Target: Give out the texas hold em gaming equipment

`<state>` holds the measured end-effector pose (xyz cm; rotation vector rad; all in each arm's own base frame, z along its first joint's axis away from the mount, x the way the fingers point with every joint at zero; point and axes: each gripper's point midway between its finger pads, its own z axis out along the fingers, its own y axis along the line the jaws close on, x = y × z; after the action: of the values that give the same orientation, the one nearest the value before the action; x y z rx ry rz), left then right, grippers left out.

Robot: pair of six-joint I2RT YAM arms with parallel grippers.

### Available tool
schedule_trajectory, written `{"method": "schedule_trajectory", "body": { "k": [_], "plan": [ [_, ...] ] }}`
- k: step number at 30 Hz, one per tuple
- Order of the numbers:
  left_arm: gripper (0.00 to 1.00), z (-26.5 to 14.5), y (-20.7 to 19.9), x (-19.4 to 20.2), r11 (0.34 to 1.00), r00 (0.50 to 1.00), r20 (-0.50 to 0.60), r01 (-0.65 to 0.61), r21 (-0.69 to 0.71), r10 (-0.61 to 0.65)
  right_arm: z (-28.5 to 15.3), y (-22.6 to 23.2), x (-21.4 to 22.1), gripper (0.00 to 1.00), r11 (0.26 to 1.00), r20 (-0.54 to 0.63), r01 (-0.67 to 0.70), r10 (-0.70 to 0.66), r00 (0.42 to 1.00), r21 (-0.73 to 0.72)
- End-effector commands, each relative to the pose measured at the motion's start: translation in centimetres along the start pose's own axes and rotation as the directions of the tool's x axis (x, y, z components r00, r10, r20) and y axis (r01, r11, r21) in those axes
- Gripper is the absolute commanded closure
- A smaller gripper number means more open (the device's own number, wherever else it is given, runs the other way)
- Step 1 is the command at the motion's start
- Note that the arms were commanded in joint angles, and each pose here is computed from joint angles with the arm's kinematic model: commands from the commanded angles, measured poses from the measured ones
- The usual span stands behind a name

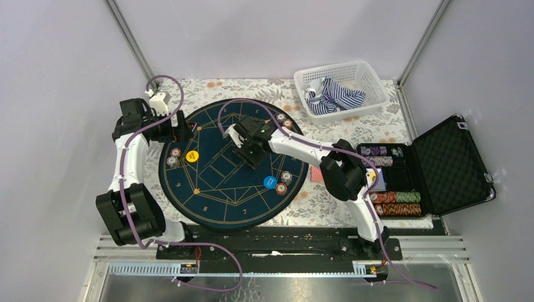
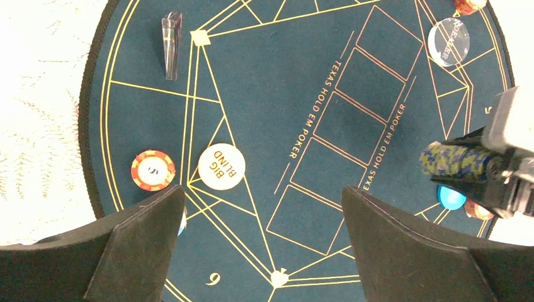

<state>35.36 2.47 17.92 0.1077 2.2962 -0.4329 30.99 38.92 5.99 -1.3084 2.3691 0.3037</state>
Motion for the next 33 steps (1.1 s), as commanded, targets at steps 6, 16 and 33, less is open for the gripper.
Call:
{"method": "schedule_trajectory", "body": {
  "k": [6, 16, 33],
  "plan": [
    [0.01, -0.2, -0.5, -1.8, 0.999, 0.998, 0.054, -0.016, 0.035, 0.014, 0.6, 0.4, -2.6, 0.59, 0.998, 0.090, 0.048, -0.050, 0.995, 0.031],
    [0.01, -0.4, -0.9, -2.1, 0.999, 0.998, 0.063, -0.018, 0.052, 0.015, 1.9, 0.9, -1.3, 0.50, 0.998, 0.063, 0.067, -0.068, 0.996, 0.009],
    [0.01, -0.8, -2.9, -1.9, 0.992, 0.996, 0.079, 0.032, 0.119, -0.042, -0.6, 1.4, -2.4, 0.12, 0.997, 0.109, 0.074, -0.071, 0.992, -0.019]
  ]
}}
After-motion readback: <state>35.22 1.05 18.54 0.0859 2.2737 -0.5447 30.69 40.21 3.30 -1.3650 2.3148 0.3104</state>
